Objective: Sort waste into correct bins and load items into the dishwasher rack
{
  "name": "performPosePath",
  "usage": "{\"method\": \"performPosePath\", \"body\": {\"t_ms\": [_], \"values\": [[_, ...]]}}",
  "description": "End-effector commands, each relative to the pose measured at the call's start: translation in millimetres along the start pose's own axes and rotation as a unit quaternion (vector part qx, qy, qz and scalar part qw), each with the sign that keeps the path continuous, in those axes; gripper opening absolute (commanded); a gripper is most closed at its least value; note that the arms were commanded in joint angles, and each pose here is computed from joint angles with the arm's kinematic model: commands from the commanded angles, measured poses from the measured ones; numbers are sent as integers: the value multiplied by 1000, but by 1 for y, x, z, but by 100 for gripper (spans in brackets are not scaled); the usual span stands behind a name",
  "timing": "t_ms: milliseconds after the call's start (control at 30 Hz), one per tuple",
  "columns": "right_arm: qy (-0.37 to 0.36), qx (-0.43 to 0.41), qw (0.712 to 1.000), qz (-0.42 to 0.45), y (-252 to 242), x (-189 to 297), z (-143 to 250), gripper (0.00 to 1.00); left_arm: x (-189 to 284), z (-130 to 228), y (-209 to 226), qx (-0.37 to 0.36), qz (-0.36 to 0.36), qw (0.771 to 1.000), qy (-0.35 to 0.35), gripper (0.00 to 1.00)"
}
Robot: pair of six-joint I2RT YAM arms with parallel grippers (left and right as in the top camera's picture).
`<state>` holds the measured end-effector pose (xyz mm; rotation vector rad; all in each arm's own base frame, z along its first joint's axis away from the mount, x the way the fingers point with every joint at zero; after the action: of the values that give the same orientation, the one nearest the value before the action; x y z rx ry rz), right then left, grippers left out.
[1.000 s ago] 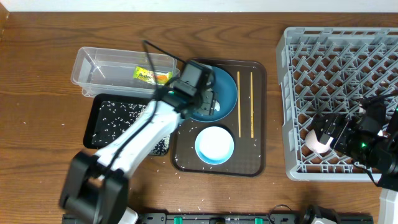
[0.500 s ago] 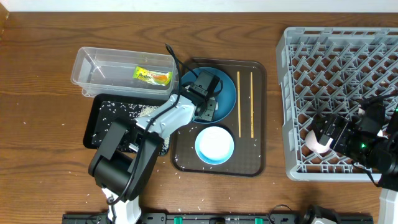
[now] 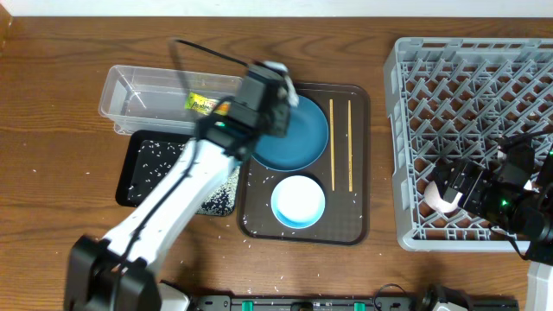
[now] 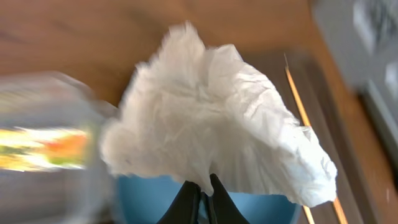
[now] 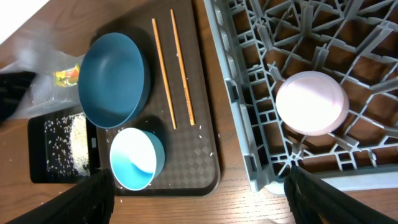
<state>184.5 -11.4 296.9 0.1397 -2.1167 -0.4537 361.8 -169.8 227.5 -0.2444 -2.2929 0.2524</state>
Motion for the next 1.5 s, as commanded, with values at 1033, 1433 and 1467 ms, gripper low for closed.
{"method": "performPosePath", "body": {"t_ms": [1033,1433,1467], "values": [[4,51,998,-24,8,-1,2,83,128,-10,65,82,-2,997,-12,73],[29,134,987,-85,42,-9,10,82,170,18,56,63,39,997,20,74],[30,142,985,-90,45,-9,11,82,170,20,57,65,37,997,26,74]]}}
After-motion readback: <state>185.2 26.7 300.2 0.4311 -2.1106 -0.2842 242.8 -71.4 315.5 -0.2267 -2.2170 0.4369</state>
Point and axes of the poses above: each gripper's point midway between its finger pads, its own x axis back along the fingers, its own y axis along the line the jaws close on, z = x × y, the point moved 6 cm from there along x, back along the fingers, and after that the axes turned 11 degrees about x, right-handed, at the moved point
